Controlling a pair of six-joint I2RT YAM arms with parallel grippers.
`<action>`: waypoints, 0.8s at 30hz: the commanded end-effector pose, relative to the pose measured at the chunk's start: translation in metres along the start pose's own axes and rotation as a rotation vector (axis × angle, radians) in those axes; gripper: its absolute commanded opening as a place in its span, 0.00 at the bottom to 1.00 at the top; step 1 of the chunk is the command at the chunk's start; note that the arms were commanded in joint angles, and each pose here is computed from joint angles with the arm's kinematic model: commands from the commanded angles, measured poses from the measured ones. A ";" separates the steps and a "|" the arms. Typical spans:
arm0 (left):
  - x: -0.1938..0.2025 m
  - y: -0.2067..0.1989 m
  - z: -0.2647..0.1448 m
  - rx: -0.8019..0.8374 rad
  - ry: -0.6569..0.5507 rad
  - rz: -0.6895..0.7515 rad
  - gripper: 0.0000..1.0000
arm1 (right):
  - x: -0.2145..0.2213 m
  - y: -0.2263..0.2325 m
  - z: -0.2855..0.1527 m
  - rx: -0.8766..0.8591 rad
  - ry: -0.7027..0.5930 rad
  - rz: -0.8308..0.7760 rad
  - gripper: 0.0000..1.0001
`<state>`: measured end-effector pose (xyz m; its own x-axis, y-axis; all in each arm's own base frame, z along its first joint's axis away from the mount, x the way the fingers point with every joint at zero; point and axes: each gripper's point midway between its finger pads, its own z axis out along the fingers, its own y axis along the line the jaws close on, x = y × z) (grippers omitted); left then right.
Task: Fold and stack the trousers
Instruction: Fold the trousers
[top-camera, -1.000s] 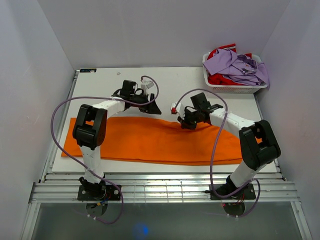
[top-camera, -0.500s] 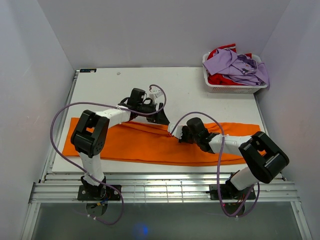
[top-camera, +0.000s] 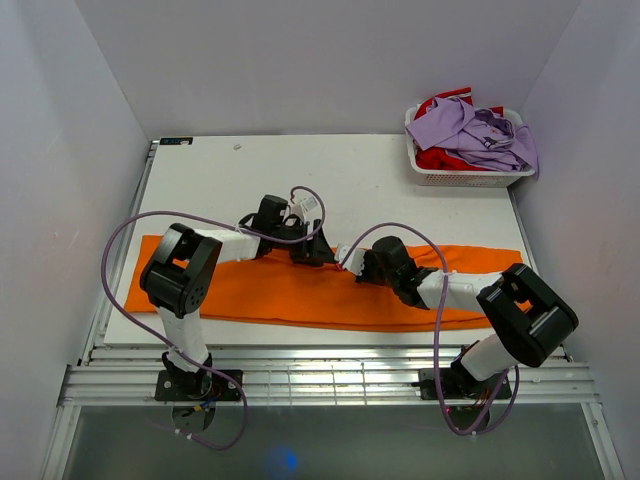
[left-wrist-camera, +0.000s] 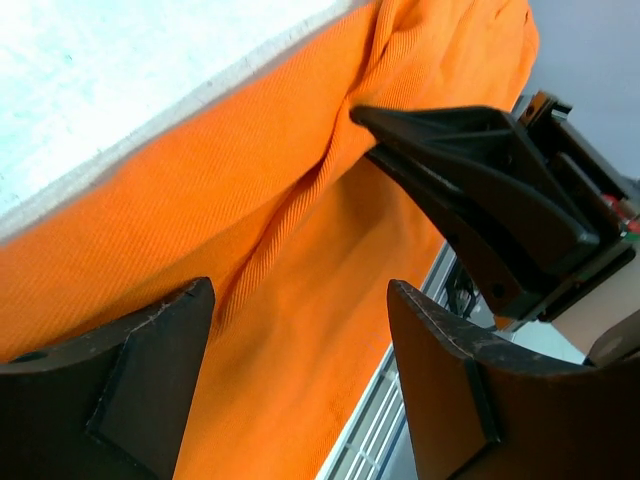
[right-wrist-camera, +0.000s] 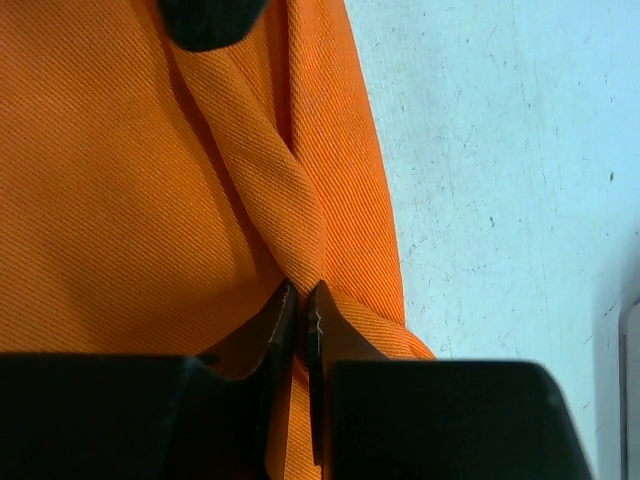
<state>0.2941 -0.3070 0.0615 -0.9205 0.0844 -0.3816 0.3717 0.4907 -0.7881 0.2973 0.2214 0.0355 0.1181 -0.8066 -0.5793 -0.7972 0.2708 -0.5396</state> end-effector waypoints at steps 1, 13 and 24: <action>-0.027 -0.018 -0.005 0.015 -0.102 0.054 0.81 | -0.005 -0.009 -0.004 0.052 -0.016 0.010 0.08; -0.029 -0.017 0.036 0.072 -0.109 -0.080 0.82 | -0.015 -0.003 -0.003 0.046 -0.028 -0.014 0.09; -0.016 -0.004 0.039 0.057 -0.125 -0.169 0.82 | -0.001 -0.030 -0.049 0.142 -0.011 0.016 0.45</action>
<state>0.3141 -0.3460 0.0569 -0.9455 -0.0788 -0.3159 0.2550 0.4240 -0.8690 0.2935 0.2091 0.0735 0.1439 -0.7972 -0.5863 -0.7239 0.3191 -0.6117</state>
